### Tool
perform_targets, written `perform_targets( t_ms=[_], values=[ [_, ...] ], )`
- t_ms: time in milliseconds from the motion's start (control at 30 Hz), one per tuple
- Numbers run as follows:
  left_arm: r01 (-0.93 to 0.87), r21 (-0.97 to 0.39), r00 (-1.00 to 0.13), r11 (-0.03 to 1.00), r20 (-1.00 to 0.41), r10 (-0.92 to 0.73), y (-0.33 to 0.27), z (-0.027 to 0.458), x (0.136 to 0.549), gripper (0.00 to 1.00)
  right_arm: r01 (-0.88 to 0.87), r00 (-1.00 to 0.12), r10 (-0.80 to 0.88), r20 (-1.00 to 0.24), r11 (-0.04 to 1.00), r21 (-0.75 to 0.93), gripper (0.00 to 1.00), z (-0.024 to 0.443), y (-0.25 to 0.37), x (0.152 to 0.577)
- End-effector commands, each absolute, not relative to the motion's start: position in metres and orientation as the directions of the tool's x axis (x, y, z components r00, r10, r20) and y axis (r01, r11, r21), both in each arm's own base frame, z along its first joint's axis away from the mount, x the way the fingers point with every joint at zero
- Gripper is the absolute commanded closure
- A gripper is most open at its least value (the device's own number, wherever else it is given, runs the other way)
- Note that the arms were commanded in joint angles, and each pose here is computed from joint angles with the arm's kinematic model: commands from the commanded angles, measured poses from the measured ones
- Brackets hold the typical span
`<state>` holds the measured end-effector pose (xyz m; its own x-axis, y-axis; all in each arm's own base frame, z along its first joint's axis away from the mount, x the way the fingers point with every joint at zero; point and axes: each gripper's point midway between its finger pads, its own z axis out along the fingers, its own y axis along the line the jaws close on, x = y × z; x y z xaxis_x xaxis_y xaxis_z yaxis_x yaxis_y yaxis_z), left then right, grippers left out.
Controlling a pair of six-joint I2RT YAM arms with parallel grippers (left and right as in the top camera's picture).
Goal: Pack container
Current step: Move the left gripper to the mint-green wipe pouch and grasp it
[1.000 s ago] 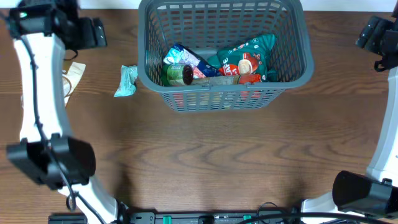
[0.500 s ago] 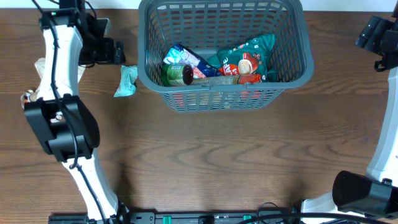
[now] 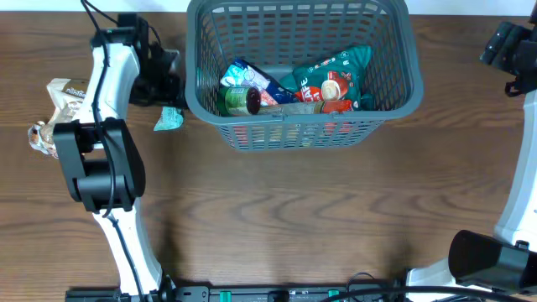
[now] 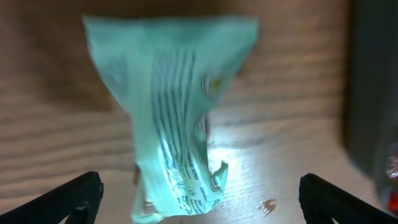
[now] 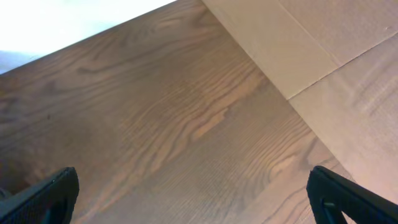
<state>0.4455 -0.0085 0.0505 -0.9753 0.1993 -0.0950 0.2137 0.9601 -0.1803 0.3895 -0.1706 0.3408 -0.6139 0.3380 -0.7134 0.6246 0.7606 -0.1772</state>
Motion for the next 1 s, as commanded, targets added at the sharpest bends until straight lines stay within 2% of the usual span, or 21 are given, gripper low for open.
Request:
perform_targets(
  t_ms=[0,367,700,967],
  values=[
    [0.218,-0.167,-0.976,0.962,-0.026,0.217,-0.002,0.025,0.43,0.01,0.646,-0.579,0.348,-0.737,0.747,-0.155,0.01,0.353,-0.173,0.384],
    [0.181,-0.167,-0.983,0.969,-0.023,0.179,-0.003,0.001,0.425,0.01,0.646,-0.579,0.348,-0.737,0.747,-0.155,0.01,0.353,-0.173,0.384],
    [0.062,-0.159,-0.995,0.985,-0.088,0.048,-0.002,0.0,0.446,0.01,0.646,-0.579,0.348,-0.738,0.747,-0.155,0.01,0.353,-0.173,0.384],
    [0.046,-0.159,-0.995,0.986,-0.098,0.03,-0.002,0.0,0.449,0.02,0.646,-0.579,0.348,-0.738,0.747,-0.155,0.01,0.353,-0.173,0.384]
  ],
)
